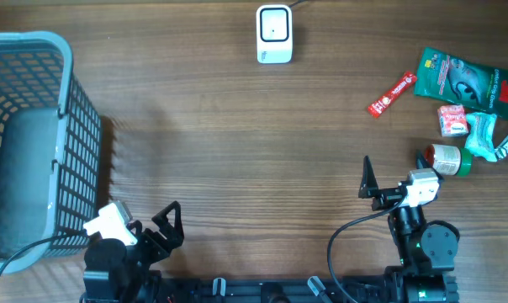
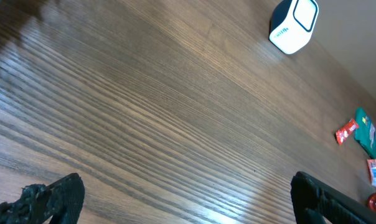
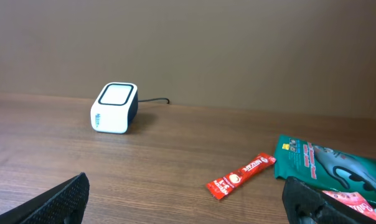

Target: Scan the item barcode

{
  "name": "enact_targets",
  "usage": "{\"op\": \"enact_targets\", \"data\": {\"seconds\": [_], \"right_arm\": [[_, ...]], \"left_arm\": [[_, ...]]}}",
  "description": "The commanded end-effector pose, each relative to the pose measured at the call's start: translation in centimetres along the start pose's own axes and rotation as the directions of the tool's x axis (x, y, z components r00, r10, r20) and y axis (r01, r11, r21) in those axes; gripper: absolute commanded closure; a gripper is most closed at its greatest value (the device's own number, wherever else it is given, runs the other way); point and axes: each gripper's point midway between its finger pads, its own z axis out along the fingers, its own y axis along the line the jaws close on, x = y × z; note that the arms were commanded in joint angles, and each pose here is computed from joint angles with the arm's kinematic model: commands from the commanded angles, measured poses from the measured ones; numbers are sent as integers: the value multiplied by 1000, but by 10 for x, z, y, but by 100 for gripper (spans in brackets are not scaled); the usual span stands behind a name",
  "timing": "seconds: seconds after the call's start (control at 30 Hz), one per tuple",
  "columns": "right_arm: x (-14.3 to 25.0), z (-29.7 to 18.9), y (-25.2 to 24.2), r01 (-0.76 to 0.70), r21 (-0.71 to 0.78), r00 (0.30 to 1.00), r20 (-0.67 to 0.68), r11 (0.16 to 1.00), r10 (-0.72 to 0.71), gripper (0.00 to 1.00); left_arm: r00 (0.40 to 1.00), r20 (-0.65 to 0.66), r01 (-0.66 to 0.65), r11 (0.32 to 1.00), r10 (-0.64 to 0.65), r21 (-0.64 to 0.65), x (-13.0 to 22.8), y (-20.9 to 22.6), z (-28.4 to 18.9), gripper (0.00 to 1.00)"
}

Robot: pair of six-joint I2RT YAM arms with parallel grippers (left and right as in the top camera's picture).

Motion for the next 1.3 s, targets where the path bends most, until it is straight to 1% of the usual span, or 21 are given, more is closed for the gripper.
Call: {"op": "enact_targets", "data": {"seconds": [0.0, 0.63, 0.67, 0.73, 0.77, 0.83, 0.87, 0.93, 0.97, 1.03, 1.1, 1.2, 1.27], "right_arm": [[-1, 0, -2, -18, 11, 1000, 5, 1000, 17, 0], [-1, 0, -2, -17, 11, 1000, 5, 1000, 17, 0], [-1, 0, -2, -18, 11, 1000, 5, 1000, 17, 0], [-1, 0, -2, -18, 11, 1000, 5, 1000, 18, 0], [-1, 0, -2, -18, 11, 1000, 5, 1000, 18, 0], [-1, 0, -2, -18, 11, 1000, 5, 1000, 17, 0], [-1, 0, -2, -18, 11, 1000, 5, 1000, 17, 0], [-1, 0, -2, -18, 11, 1000, 5, 1000, 17, 0], [-1, 0, -2, -18, 11, 1000, 5, 1000, 18, 0], [-1, 0, -2, -18, 11, 1000, 5, 1000, 17, 0], [-1, 0, -2, -18, 11, 1000, 5, 1000, 17, 0], [-1, 0, -2, -18, 11, 1000, 5, 1000, 18, 0], [-1, 0, -2, -18, 11, 1000, 5, 1000, 17, 1]], "left_arm": [[1000, 0, 6, 1000, -6, 1, 0, 0, 1, 0], [1000, 3, 5, 1000, -5, 0, 0, 0, 1, 0], [1000, 20, 5, 1000, -5, -13, -4, 2, 1, 0], [999, 53, 1, 1000, -2, 22, -12, -6, 1, 0], [996, 87, -5, 999, 1, 46, -20, -12, 0, 0], [981, 195, -19, 995, 0, 94, -45, -24, 0, 0], [962, 275, -29, 992, -6, 122, -61, -31, 3, 0], [926, 378, -44, 986, -21, 162, -81, -38, 10, 0], [894, 447, -58, 979, -36, 195, -92, -42, 17, 0], [842, 535, -79, 967, -64, 241, -102, -43, 27, 0], [809, 582, -78, 967, -82, 244, -107, -38, 31, 0], [769, 633, -22, 985, -91, 169, -110, -15, 39, 0], [773, 634, -49, 994, -27, 103, -105, -6, 46, 0]]}}
